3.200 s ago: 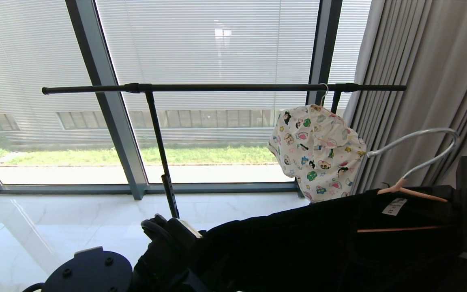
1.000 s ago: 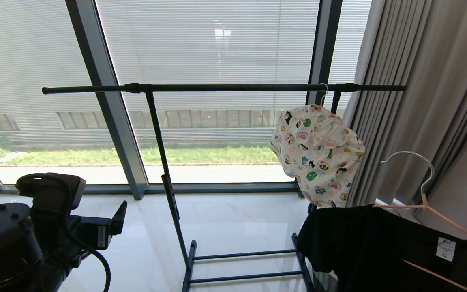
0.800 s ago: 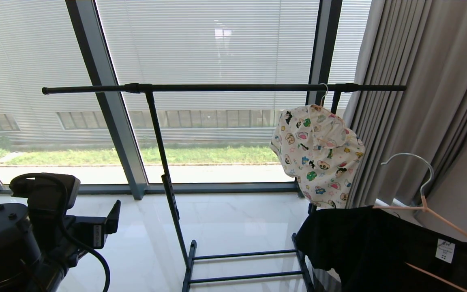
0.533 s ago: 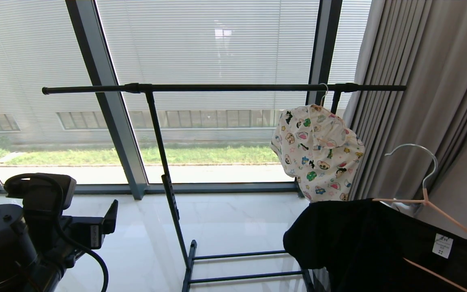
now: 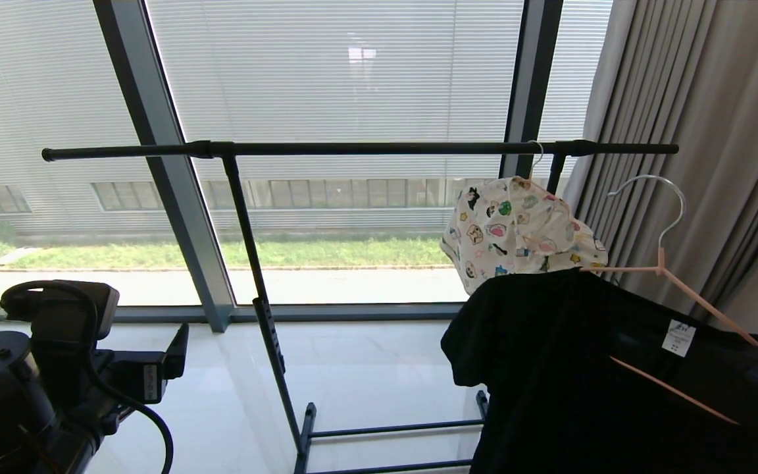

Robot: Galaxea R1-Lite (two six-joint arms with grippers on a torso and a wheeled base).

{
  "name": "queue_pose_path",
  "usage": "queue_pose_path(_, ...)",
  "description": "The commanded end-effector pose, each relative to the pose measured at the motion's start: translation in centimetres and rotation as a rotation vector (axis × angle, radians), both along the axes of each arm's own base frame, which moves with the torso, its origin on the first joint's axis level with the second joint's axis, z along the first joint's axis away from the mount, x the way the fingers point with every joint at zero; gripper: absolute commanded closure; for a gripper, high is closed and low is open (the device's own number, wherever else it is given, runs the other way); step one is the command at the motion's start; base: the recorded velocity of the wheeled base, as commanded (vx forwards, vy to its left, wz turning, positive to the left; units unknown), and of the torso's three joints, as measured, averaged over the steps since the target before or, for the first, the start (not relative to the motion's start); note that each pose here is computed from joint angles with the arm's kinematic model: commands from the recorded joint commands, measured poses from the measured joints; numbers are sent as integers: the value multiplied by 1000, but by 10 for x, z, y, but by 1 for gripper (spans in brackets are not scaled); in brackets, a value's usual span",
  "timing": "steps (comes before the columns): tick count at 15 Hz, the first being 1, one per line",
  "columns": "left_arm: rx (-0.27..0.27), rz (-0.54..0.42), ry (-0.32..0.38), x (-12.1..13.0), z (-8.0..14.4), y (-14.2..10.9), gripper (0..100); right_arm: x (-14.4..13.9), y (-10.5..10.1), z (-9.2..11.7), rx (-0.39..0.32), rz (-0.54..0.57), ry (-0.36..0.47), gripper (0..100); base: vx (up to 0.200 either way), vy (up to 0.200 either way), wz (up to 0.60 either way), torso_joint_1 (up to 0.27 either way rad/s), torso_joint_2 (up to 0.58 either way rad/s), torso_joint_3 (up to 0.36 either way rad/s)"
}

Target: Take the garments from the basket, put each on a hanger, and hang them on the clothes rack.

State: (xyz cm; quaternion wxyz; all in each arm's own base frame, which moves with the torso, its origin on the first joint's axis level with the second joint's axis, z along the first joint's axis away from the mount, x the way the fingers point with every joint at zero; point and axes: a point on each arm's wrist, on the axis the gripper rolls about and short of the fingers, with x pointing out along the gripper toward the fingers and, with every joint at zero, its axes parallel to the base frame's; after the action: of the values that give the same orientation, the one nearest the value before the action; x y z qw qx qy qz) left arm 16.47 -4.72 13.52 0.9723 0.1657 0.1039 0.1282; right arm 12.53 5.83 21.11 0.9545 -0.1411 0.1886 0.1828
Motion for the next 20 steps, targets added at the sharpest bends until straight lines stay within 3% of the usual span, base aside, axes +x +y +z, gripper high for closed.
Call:
queue_pose_path(1,0,-1,1,0,0,0,0,15,7,0,-9,-1,19,100,200,0,0,-2,-2,2)
queue_pose_path(20,2,-4,7,1,-1,-1,0,37,21,13,10,16,-18,100,200,0,0,3,0,2)
